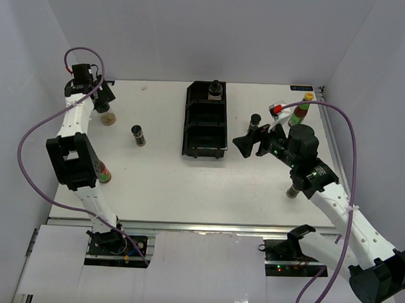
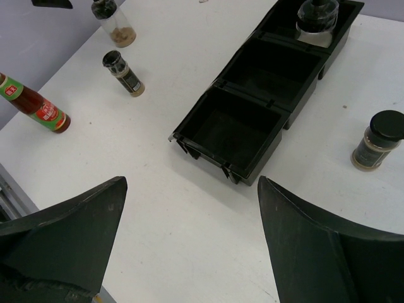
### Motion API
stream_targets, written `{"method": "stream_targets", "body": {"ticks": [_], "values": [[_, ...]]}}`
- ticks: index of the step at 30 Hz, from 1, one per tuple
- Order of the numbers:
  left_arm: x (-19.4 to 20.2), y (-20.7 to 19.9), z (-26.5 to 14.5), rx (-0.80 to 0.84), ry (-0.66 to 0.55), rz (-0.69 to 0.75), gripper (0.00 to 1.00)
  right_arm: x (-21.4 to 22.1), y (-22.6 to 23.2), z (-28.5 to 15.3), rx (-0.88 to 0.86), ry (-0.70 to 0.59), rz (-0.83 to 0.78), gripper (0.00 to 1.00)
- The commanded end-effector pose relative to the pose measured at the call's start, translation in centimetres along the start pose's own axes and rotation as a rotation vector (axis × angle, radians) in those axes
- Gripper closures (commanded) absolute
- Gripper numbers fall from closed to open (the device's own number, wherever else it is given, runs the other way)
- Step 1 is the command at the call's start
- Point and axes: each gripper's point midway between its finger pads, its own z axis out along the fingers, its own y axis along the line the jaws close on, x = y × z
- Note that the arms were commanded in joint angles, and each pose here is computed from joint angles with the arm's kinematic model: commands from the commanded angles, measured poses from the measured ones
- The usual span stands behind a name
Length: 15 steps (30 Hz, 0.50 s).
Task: Organize the condiment bottles
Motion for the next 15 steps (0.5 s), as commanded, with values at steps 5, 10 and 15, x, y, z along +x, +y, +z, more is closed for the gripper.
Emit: {"method": "stream_targets", "body": {"ticks": [5, 10, 15], "values": [[0.0, -0.9, 3.7, 0.026, -0.012, 0.062, 0.07, -1.8, 0.8, -0.1, -0.033, -0.071, -0.013, 0.10], [0.3, -0.7, 5.4, 0.003, -0.010, 0.061, 0.08, -2.3, 0.8, -0.5, -0.028, -0.088, -0.023, 0.10], [0.2, -0.4, 6.0, -0.013, -0.025, 0.068, 0.10, -2.2, 0.8, -0.5, -0.028, -0.087, -0.025, 0.10]]}}
